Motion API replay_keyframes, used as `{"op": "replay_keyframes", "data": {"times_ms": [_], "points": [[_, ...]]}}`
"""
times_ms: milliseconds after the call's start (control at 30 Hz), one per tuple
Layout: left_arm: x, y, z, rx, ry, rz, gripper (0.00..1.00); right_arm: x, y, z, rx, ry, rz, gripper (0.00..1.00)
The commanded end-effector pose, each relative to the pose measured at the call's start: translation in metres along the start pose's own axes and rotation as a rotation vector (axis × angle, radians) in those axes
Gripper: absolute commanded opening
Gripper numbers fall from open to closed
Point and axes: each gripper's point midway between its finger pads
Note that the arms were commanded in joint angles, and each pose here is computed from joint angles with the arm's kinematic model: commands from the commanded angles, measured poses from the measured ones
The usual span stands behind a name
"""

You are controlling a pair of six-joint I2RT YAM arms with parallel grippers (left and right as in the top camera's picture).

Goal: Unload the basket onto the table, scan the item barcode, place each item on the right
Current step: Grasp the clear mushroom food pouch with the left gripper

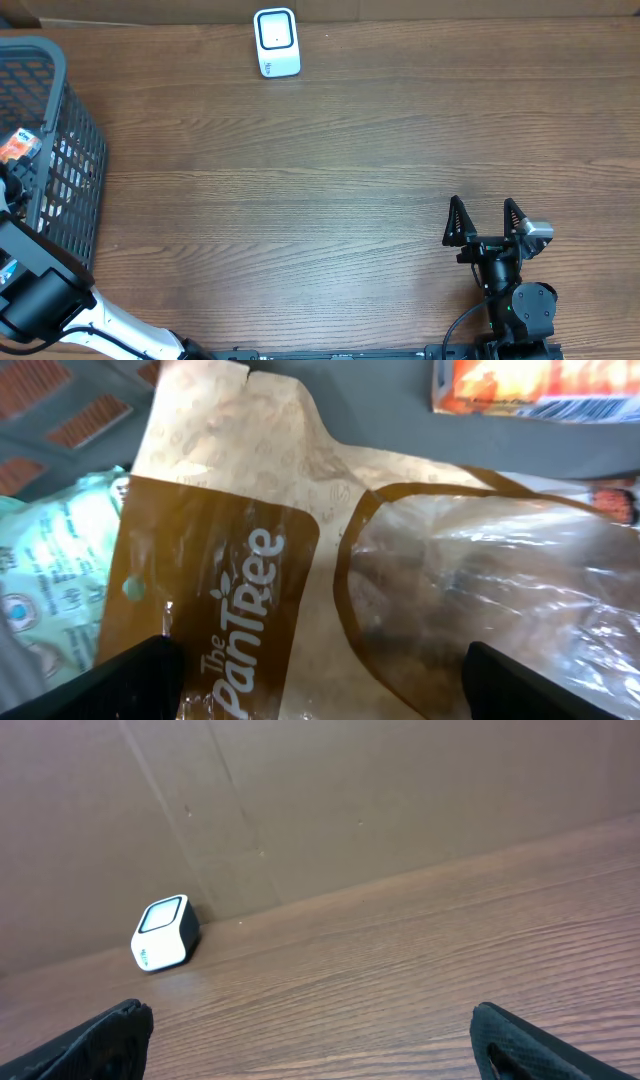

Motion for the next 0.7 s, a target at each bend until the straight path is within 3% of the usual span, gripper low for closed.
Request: {"op": "replay_keyframes", "data": {"times_ms": [0, 67, 300, 367, 500, 667], "points": [[0.006, 0.016, 0.018, 0.032, -0.004, -0.032, 0.88, -0.002, 0.0, 0.002, -0.002, -0.001, 0.009, 1.0], [0.006, 0.016, 0.019, 0.033, -0.004, -0.033, 0.8, -0.002, 0.0, 0.002, -0.002, -0.001, 0.009, 1.0], [0.005, 0.016, 0.017, 0.027, -0.005, -0.029, 0.32, -0.002, 0.0, 0.002, -0.002, -0.001, 0.009, 1.0], [0.005, 0.016, 0.018, 0.032, -0.004, -0.026, 0.24, -0.002, 0.0, 0.002, -0.002, -0.001, 0.009, 1.0], [0.0, 0.01, 0.013, 0.031, 0.005, -0.004, 0.24, -0.002, 0.0, 0.002, -0.002, -0.001, 0.009, 1.0], [-0.026, -0.023, -0.013, 0.01, 0.06, 0.101, 0.41, -0.002, 0.0, 0.002, -0.002, -0.001, 0.009, 1.0]]}}
Point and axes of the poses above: each gripper's point midway between its finger pads, its own y axis out along the fingers, its own x axis along the line the jaws close on, z = x × y, and after that the axes turned 15 degrees about -y, right-handed
